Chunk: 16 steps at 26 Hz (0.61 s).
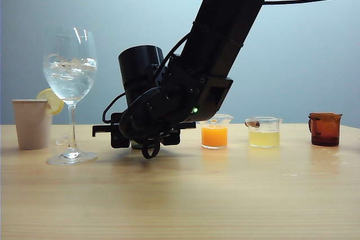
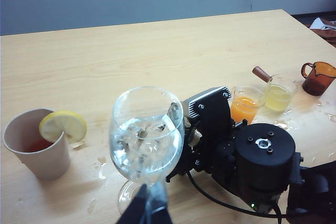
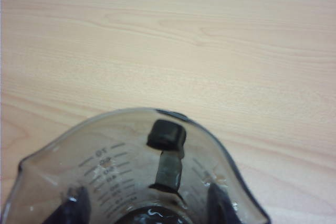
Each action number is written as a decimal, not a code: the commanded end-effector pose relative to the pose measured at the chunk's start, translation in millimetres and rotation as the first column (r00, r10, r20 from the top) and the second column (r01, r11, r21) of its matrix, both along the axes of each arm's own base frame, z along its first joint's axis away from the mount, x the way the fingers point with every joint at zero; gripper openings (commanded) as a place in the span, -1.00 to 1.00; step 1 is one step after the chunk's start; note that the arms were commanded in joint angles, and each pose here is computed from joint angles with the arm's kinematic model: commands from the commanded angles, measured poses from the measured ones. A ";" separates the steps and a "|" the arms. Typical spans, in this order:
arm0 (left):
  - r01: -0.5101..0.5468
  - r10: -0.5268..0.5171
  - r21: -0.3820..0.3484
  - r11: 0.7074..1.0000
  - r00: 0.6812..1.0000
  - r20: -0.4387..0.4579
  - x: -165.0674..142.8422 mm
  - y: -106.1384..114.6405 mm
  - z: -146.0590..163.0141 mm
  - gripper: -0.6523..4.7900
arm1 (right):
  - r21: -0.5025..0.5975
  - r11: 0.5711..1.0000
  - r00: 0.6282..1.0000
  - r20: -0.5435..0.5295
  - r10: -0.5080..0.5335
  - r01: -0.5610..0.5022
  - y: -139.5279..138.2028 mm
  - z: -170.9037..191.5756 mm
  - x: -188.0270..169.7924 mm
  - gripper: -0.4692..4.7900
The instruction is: Pick up the first measuring cup from the left, pour the coconut rum inside into the goblet, and finally put the measuring cup back in its original place.
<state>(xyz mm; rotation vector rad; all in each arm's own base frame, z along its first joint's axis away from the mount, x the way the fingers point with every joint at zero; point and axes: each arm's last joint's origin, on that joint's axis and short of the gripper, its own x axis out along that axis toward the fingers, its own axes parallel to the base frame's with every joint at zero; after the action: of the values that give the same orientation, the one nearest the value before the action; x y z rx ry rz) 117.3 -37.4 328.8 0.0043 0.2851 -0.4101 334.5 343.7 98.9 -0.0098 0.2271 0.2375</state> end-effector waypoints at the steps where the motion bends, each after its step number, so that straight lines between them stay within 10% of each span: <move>1: 0.003 -0.003 -0.001 1.000 1.000 0.016 -0.4 0.1 2.0 -0.77 | 0.007 1.000 1.000 0.002 0.012 -0.012 1.6 -0.6 -1.3 -0.05; 4: 0.003 -0.003 -0.001 1.000 1.000 0.016 -0.4 0.1 2.0 -0.77 | 0.007 1.000 1.000 0.001 0.012 -0.012 1.5 -0.7 -1.4 0.10; 6: 0.003 -0.003 -0.001 1.000 1.000 0.016 -0.4 0.1 2.0 -0.77 | 0.006 1.000 1.000 0.001 0.013 -0.013 2.0 -0.8 -1.9 1.00; 16: 0.003 -0.003 -0.001 1.000 1.000 0.016 -0.4 0.1 2.0 -0.77 | 0.006 1.000 1.000 0.006 0.011 -0.011 4.2 1.0 -4.3 1.00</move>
<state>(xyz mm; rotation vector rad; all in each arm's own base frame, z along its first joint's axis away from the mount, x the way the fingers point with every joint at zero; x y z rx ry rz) 117.3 -37.4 328.9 0.0043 0.2847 -0.4101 331.9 345.7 97.1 -0.0142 0.2322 0.2484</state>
